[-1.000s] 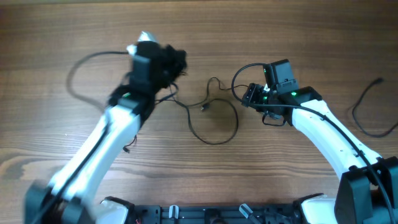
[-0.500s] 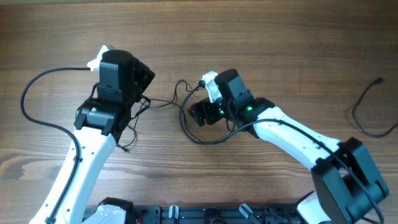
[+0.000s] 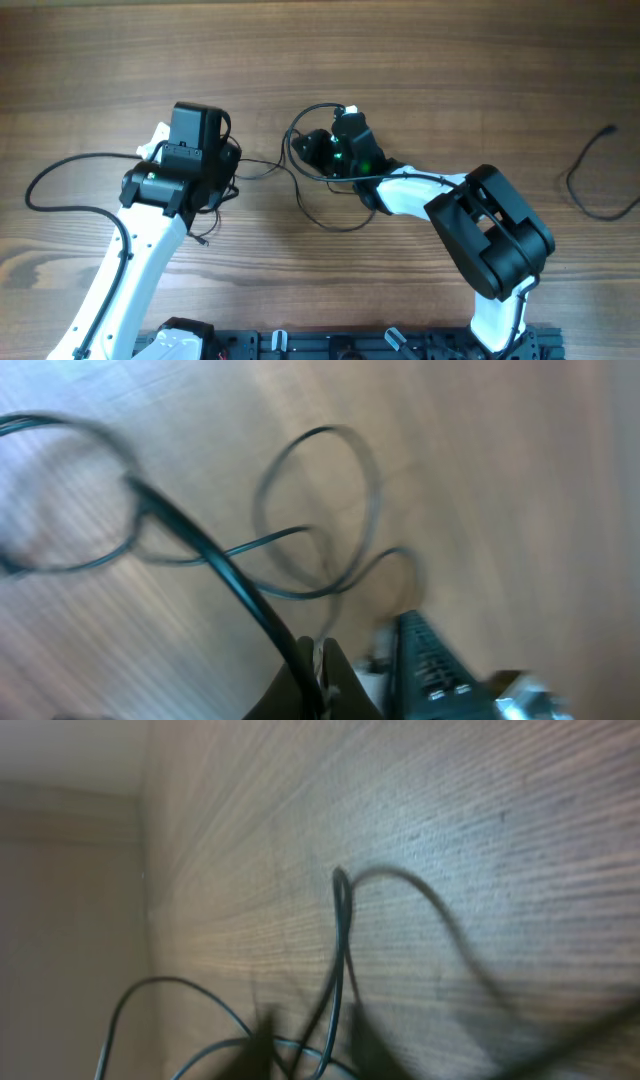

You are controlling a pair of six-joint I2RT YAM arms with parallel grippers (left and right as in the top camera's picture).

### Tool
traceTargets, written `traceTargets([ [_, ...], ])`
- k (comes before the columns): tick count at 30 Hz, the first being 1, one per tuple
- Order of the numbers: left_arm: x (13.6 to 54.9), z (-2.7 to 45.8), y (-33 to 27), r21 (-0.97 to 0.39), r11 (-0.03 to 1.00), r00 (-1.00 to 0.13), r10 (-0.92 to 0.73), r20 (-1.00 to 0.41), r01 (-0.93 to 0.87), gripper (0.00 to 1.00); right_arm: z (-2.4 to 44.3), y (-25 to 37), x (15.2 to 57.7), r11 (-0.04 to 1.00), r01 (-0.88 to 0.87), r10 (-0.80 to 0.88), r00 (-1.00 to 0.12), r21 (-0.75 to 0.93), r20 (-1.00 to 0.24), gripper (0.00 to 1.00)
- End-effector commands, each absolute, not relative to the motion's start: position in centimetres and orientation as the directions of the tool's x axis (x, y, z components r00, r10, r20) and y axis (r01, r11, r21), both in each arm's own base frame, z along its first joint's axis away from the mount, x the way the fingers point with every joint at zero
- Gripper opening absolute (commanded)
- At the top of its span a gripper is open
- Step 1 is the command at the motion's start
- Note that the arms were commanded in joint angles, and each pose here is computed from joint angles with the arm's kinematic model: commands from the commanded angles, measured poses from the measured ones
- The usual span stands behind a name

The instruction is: Untangle cables

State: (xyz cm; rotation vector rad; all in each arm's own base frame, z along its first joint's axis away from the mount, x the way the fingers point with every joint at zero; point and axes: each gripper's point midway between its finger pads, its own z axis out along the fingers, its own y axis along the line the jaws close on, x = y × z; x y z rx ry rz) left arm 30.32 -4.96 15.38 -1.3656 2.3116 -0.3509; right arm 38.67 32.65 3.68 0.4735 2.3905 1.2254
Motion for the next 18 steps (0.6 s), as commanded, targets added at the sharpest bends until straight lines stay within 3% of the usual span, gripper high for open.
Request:
traceTargets([
  [1, 28.0, 14.3, -3.1, -0.303, 0.474, -0.405, -0.875, -0.264, -0.827, 0.04, 5.9, 30.6, 41.9, 0.6, -0.003, 0.467, -0.81, 0.8, -0.354, 0.04],
  [5, 27.6, 14.8, 1.5, -0.223, 0.426, -0.307, -0.853, -0.421, -0.877, 0.1, 12.5, 26.9, 43.4, 0.602, -0.123, 0.443, -0.77, 0.789, -0.458, 0.05],
  [7, 28.5, 15.4, 4.3, -0.272, 0.337, -0.192, -0.875, -0.445, -0.902, 0.04, 15.2, 25.5, 42.5, 0.652, -0.185, 0.389, -0.751, 0.735, -0.533, 0.05],
  [9, 29.1, 15.6, 7.2, -0.312, 0.241, -0.083, -0.892, -0.444, -0.919, 0.04, 15.9, 25.0, 40.8, 0.686, -0.192, 0.337, -0.771, 0.702, -0.54, 0.05],
  [12, 29.4, 14.4, 8.0, -0.319, 0.183, -0.054, -0.926, -0.374, -0.93, 0.08, 14.7, 25.0, 39.5, 0.717, -0.182, 0.284, -0.805, 0.673, -0.52, 0.05],
  [13, 29.7, 13.1, 6.5, -0.312, 0.205, -0.114, -0.952, -0.285, -0.928, 0.21, 14.4, 25.1, 39.2, 0.731, -0.206, 0.249, -0.807, 0.65, -0.536, 0.04],
  [16, 31.5, 11.4, 1.2, -0.357, 0.48, -0.468, -0.875, -0.126, -0.801, 0.47, 14.4, 25.1, 39.1, 0.739, -0.234, 0.223, -0.801, 0.632, -0.556, 0.05],
  [17, 32.6, 11.3, -2.5, -0.453, 0.637, -0.682, -0.726, -0.082, -0.624, 0.64, 14.1, 25.1, 38.9, 0.745, -0.238, 0.209, -0.803, 0.623, -0.558, 0.05],
  [18, 32.7, 11.3, -5.7, -0.533, 0.721, -0.825, -0.56, -0.073, -0.442, 0.74, 13.8, 24.9, 38.8, 0.752, -0.232, 0.205, -0.808, 0.617, -0.552, 0.05],
])
